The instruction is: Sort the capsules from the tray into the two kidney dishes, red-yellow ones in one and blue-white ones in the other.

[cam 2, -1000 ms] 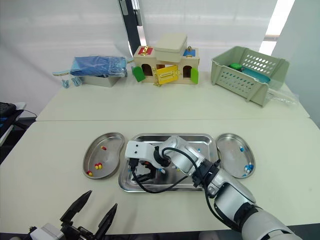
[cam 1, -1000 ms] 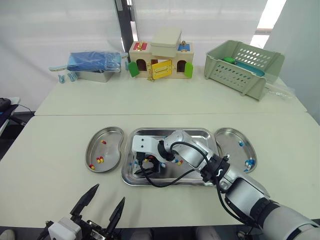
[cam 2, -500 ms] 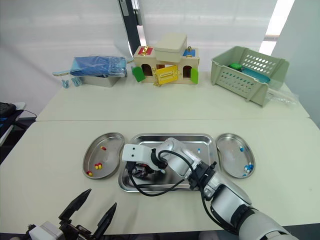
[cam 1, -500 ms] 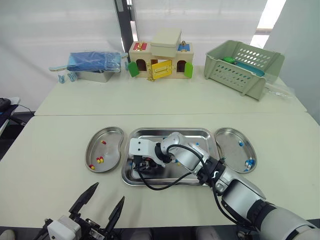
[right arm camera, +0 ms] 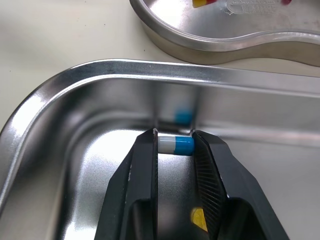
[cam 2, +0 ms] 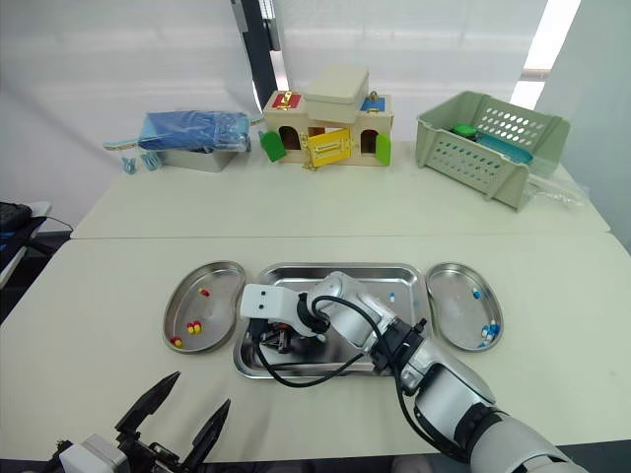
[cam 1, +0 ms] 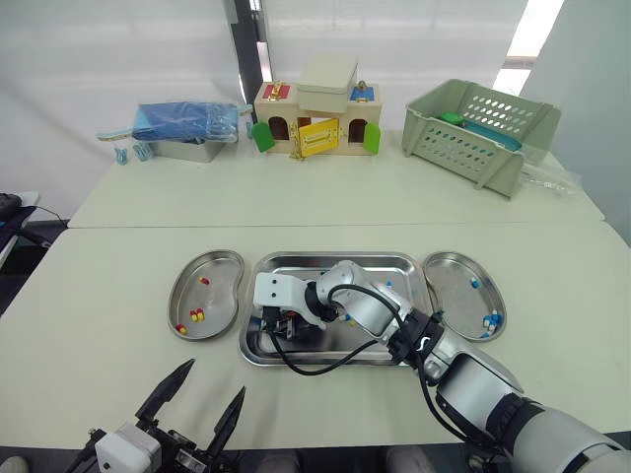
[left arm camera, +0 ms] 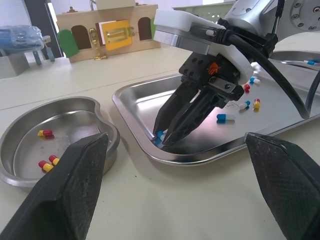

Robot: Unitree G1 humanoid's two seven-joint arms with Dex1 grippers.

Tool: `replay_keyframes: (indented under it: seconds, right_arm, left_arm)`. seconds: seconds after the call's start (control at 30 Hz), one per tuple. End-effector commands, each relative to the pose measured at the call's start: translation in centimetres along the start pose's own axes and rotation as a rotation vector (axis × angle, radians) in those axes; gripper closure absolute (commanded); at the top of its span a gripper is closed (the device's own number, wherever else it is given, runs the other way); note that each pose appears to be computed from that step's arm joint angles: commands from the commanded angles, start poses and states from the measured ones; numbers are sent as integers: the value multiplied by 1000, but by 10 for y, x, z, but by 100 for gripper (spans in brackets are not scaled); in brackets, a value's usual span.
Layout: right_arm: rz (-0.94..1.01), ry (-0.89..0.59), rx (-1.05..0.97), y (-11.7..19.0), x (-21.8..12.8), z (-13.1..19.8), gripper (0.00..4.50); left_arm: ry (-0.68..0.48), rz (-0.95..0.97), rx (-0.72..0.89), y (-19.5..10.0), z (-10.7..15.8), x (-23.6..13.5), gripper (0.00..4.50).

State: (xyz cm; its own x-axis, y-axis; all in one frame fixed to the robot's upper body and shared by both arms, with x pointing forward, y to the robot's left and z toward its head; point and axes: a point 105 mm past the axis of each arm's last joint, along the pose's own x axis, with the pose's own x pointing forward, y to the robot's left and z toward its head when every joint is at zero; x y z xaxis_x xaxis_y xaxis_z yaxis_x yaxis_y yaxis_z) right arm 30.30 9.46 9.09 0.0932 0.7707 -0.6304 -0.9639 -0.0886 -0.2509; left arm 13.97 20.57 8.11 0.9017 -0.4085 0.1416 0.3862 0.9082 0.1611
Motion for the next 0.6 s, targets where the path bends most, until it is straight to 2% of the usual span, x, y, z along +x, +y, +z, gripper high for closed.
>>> replay_keyframes:
  seconds: [0.03,0.23,0.4,0.5,0.6]
  right_arm:
    - [15,-8,3,4,3,1,373]
    - [23,-87,22,1,-9,13,373]
    - [44,-316,29,1,-64,31,373]
    - [-25,-378,95,-1,-118,7,373]
    - [-97,-350,132,4,-163,-25,373]
  left_arm:
    - [-16,-10,16,-1,5,1,0]
    - [-21,-21,18,-2,5,2,0]
    - [-51,-140,31,-16,12,6,0]
    - [-82,-247,21,-29,16,9,0]
    - [-117,-330,10,-39,20,11,0]
